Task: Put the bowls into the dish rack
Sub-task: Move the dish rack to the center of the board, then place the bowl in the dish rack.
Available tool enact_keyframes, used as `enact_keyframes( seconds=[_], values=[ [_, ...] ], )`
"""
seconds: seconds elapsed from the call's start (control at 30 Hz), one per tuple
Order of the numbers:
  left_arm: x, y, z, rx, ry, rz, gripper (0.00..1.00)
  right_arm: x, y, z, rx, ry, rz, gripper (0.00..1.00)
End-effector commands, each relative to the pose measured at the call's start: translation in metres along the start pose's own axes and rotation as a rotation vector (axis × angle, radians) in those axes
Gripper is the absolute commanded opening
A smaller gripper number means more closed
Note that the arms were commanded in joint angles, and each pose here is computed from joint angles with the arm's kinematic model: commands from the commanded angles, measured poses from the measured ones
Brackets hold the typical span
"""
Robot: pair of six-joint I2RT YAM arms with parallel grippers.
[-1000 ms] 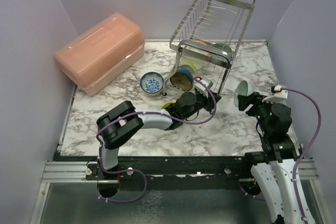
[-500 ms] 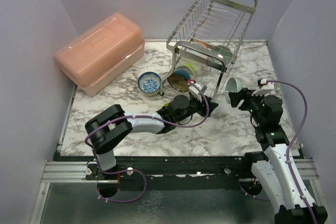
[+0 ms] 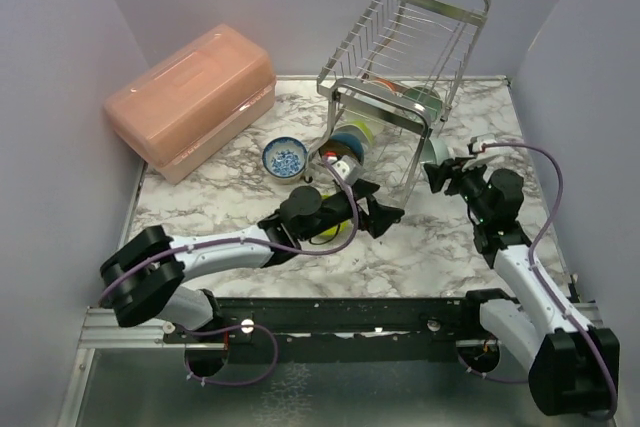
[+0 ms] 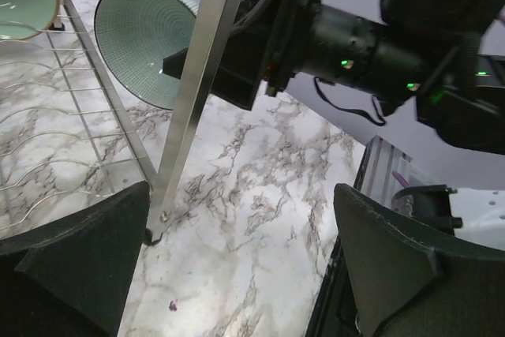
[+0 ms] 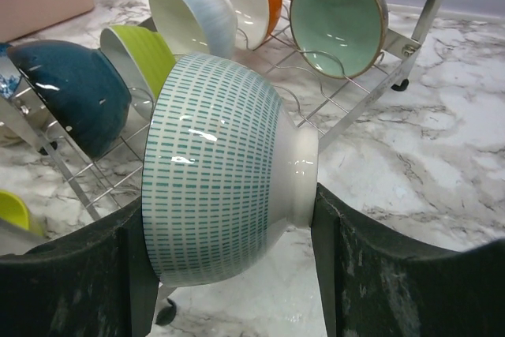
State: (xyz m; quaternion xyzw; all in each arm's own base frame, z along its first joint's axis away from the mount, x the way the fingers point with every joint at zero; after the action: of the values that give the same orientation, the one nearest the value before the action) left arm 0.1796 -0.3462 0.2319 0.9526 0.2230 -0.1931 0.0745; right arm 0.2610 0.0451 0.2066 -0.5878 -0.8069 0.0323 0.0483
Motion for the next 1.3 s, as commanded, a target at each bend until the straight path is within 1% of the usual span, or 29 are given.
enact_keyframes(
  seconds=[0.0, 0.1, 0.2, 0.4, 0.43, 0.5, 0.57, 0.73, 0.8, 0.93, 1.1, 1.27],
  values=[
    [-0.001, -0.034, -0.008, 0.087, 0.035, -0.021, 0.99, 0.001, 0.024, -0.019, -0.159, -0.131, -0.088, 0.0],
    [0.004, -0.058, -0.012, 0.159, 0.079, -0.089, 0.99, 0.003, 0.04, -0.012, -0.138, -0.205, -0.17, 0.01],
    [0.008, -0.081, -0.017, 0.187, 0.139, -0.143, 0.99, 0.0, 0.051, -0.007, -0.145, -0.241, -0.183, 0.0],
    [0.024, -0.117, -0.028, 0.135, 0.307, -0.265, 0.99, -0.011, 0.07, -0.007, -0.142, -0.337, -0.153, 0.01],
    [0.026, -0.121, -0.03, 0.116, 0.313, -0.285, 0.99, -0.013, 0.073, -0.009, -0.15, -0.351, -0.147, 0.01],
    [0.024, -0.125, -0.032, 0.088, 0.302, -0.274, 0.99, -0.017, 0.081, -0.011, -0.156, -0.398, -0.162, 0.0],
    [0.022, -0.126, -0.031, 0.089, 0.303, -0.255, 0.99, -0.02, 0.088, -0.01, -0.166, -0.44, -0.183, 0.01],
    [0.023, -0.128, -0.03, 0.137, 0.335, -0.255, 0.99, -0.034, 0.098, -0.008, -0.209, -0.434, -0.18, 0.0],
    [0.025, -0.129, -0.028, 0.16, 0.346, -0.261, 0.99, -0.033, 0.103, -0.005, -0.227, -0.428, -0.203, 0.01],
    [0.029, -0.133, -0.025, 0.197, 0.385, -0.278, 0.99, -0.047, 0.106, -0.006, -0.273, -0.425, -0.217, 0.0],
    [0.03, -0.142, -0.021, 0.188, 0.39, -0.279, 0.99, -0.059, 0.111, -0.007, -0.341, -0.438, -0.303, 0.0],
    [0.035, -0.147, -0.021, 0.183, 0.401, -0.324, 0.99, -0.064, 0.13, -0.004, -0.333, -0.428, -0.419, 0.0]
  ],
)
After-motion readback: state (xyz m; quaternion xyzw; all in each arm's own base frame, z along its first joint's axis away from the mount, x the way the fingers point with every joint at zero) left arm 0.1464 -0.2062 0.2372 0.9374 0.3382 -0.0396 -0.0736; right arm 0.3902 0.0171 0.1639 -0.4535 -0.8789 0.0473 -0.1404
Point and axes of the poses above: each gripper's point midway between its finger pads, its own y axis out along the fingers, its own x axis along the line the jaws close on, z = x × y, the point moved 7 cm from there along -y, back along the fingers, and after that the axes turned 1 degree about -y, right-handed, at the moved point
